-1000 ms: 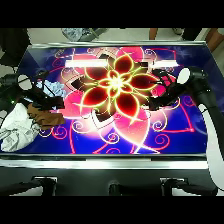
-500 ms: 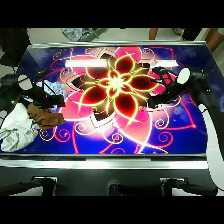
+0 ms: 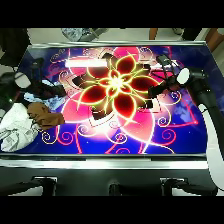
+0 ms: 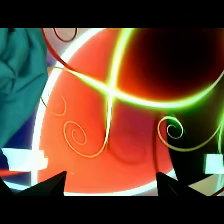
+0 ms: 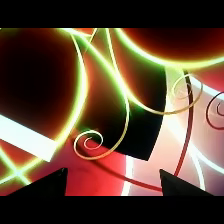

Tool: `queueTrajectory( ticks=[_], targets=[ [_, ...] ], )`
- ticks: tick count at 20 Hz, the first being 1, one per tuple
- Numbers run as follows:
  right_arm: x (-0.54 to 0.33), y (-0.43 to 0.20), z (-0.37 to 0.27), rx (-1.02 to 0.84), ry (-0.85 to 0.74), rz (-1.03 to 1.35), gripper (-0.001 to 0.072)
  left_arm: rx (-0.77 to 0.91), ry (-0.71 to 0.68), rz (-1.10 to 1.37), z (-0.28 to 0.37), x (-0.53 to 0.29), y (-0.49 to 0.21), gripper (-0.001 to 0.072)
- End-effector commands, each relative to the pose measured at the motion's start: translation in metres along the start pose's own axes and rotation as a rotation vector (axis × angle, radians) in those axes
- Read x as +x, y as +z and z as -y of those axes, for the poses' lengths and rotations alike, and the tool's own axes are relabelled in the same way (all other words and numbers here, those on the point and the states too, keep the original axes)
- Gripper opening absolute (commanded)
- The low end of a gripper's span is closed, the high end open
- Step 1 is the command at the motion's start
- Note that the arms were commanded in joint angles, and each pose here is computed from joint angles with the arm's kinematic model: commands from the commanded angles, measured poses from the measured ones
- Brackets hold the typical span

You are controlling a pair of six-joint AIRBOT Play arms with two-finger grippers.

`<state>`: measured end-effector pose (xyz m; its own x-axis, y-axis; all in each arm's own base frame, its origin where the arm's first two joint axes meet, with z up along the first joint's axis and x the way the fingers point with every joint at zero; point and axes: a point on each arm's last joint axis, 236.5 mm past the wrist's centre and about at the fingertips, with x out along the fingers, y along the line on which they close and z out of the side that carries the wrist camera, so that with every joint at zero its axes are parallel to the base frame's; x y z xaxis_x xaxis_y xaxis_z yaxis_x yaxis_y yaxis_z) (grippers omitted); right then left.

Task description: Fold the shirts.

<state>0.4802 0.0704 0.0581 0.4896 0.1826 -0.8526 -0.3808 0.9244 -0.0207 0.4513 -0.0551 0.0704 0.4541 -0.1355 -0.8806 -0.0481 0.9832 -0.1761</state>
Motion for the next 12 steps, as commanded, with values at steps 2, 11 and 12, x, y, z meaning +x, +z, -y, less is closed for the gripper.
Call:
queueTrajectory(
  ticks=[2,11,12],
  targets=[
    [0.002,-0.012,-0.003,-0.129,0.016,-0.049,0.0695,-0.237,0.066,0.112,-0.084,-0.061,0.046,0.072],
    [0.017,-0.083,-0.043,-0.108,0.229,-0.349,0.0688,-0.69,0.202,-0.411,-0.243,-0.072,-0.183,0.072],
    [0.015,-0.084,-0.048,-0.101,0.252,-0.355,0.0688,-0.696,0.213,-0.418,-0.246,-0.063,-0.198,0.072]
  ],
)
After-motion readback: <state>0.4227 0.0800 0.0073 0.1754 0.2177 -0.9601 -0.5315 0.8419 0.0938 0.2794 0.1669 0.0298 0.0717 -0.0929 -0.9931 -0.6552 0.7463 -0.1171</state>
